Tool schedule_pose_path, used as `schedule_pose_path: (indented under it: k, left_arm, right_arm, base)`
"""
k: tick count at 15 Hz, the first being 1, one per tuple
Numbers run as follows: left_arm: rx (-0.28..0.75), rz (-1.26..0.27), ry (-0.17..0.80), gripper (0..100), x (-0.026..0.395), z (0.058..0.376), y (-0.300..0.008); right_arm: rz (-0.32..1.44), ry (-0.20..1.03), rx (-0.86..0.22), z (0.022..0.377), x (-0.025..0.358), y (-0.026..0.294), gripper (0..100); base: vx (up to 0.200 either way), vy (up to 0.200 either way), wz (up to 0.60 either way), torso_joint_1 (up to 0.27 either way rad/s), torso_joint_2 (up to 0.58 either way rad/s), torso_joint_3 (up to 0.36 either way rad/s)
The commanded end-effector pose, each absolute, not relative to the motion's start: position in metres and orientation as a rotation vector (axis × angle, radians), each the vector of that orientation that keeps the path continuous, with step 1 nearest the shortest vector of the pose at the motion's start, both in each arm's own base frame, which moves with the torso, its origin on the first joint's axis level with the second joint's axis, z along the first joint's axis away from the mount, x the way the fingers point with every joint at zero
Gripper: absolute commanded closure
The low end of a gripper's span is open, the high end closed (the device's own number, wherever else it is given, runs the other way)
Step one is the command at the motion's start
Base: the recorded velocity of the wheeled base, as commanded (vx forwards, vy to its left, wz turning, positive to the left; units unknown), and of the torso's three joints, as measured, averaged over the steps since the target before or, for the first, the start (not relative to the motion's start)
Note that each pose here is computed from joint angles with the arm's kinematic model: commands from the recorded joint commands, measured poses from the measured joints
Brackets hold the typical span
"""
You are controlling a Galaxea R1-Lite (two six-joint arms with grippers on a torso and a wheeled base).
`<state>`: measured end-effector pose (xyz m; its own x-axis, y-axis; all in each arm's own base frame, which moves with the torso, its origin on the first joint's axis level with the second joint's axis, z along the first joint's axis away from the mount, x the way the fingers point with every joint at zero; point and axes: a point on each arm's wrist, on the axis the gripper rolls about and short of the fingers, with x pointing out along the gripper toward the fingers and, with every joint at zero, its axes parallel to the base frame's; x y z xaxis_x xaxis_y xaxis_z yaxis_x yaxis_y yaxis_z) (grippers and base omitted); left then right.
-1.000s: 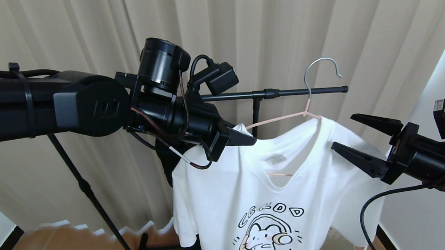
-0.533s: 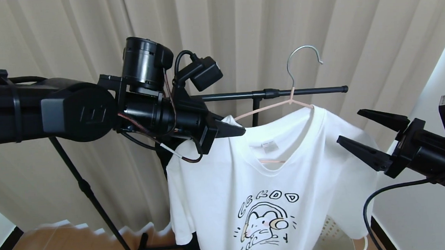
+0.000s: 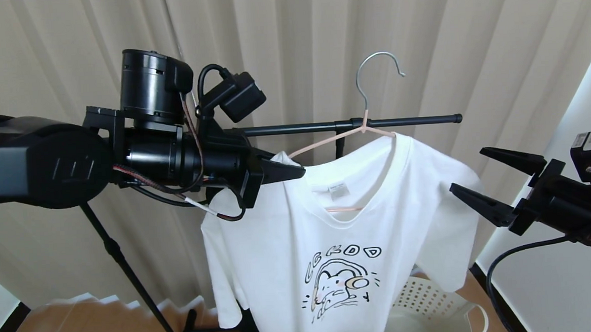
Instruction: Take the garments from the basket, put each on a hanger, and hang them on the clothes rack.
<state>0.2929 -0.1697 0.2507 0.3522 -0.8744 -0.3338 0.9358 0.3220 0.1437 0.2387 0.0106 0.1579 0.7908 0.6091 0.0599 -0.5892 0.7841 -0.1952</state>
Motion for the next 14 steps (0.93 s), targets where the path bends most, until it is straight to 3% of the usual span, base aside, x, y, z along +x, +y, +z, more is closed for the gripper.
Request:
schedule_pose_path:
  k: [1, 4, 11, 12, 14]
  left_arm:
    - [0.340, -1.178, 0.187, 100, 0.286, 0.259, -0.161]
    - [0.337, -1.155, 0.182, 100, 0.284, 0.262, -0.153]
    - [0.336, -1.146, 0.185, 100, 0.282, 0.263, -0.149]
    - [0.336, -1.146, 0.185, 100, 0.282, 0.263, -0.149]
    - [0.335, -1.146, 0.184, 100, 0.282, 0.262, -0.149]
  right_arm:
    - [0.632, -0.072, -0.188, 0.142, 0.248, 0.005, 0]
    - [0.624, -0.051, -0.270, 0.129, 0.252, 0.002, 0]
    - [0.622, -0.008, -0.342, 0.109, 0.261, -0.002, 0]
    - [0.620, -0.010, -0.343, 0.109, 0.262, -0.002, 100]
    - [0.608, -0.015, -0.345, 0.111, 0.264, -0.005, 100]
  base:
    - [0.000, 0.000, 0.00, 0.000, 0.00, 0.000]
    - [0.000, 0.000, 0.00, 0.000, 0.00, 0.000]
    - [0.000, 0.000, 0.00, 0.000, 0.00, 0.000]
    - [0.000, 0.000, 0.00, 0.000, 0.00, 0.000]
    - [0.000, 0.000, 0.00, 0.000, 0.00, 0.000]
